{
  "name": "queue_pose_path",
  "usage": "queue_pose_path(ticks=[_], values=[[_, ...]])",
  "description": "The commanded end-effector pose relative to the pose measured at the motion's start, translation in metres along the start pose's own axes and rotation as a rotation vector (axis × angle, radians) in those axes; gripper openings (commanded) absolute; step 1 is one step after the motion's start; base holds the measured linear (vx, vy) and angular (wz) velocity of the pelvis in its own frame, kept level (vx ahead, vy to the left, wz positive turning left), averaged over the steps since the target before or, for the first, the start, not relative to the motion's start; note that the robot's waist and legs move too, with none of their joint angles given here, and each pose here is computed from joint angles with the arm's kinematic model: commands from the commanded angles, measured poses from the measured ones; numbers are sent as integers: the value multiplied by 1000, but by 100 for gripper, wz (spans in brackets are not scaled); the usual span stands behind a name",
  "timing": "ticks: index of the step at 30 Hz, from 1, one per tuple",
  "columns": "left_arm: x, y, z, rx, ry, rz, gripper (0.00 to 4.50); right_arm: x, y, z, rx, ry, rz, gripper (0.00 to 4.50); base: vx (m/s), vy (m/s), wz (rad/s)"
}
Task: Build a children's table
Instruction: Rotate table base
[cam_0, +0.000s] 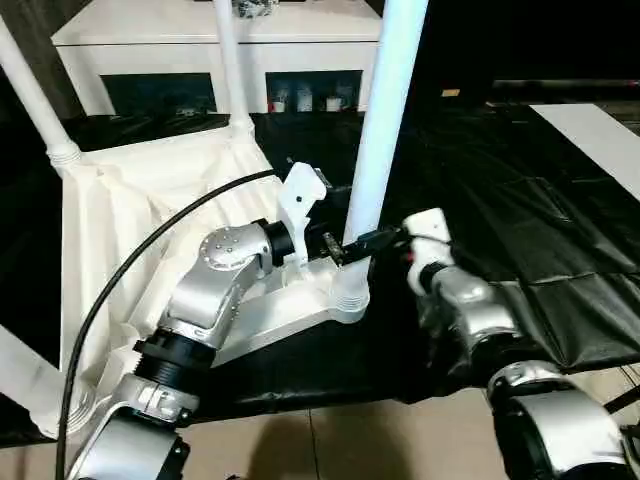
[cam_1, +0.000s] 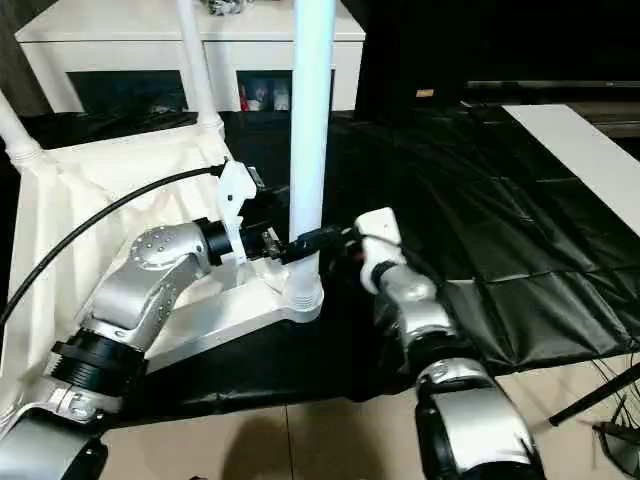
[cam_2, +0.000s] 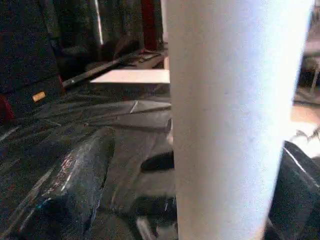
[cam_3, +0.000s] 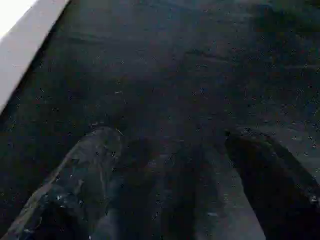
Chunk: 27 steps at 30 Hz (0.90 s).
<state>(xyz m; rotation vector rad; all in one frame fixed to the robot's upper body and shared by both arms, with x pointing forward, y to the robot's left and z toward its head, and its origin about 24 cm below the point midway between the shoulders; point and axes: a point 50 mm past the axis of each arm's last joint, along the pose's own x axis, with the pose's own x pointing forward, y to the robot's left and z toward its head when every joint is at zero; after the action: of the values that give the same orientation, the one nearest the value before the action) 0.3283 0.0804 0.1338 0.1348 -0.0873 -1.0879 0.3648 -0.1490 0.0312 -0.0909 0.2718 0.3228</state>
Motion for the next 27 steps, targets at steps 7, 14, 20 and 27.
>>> queue_pose_path(ticks=[7,14,20,27], values=[[-42,-2,-34,3,261,63,446,-19,-27,10,-11,-91,94,386,0,0,0],[-49,14,-29,-6,210,254,446,-39,-21,9,-61,-123,307,386,0,0,0],[-59,-26,-30,-99,223,-35,446,-56,-22,5,-159,-63,443,386,0,0,0],[-73,-48,-47,-124,375,-136,419,-70,-31,6,-295,36,535,386,0,0,0]])
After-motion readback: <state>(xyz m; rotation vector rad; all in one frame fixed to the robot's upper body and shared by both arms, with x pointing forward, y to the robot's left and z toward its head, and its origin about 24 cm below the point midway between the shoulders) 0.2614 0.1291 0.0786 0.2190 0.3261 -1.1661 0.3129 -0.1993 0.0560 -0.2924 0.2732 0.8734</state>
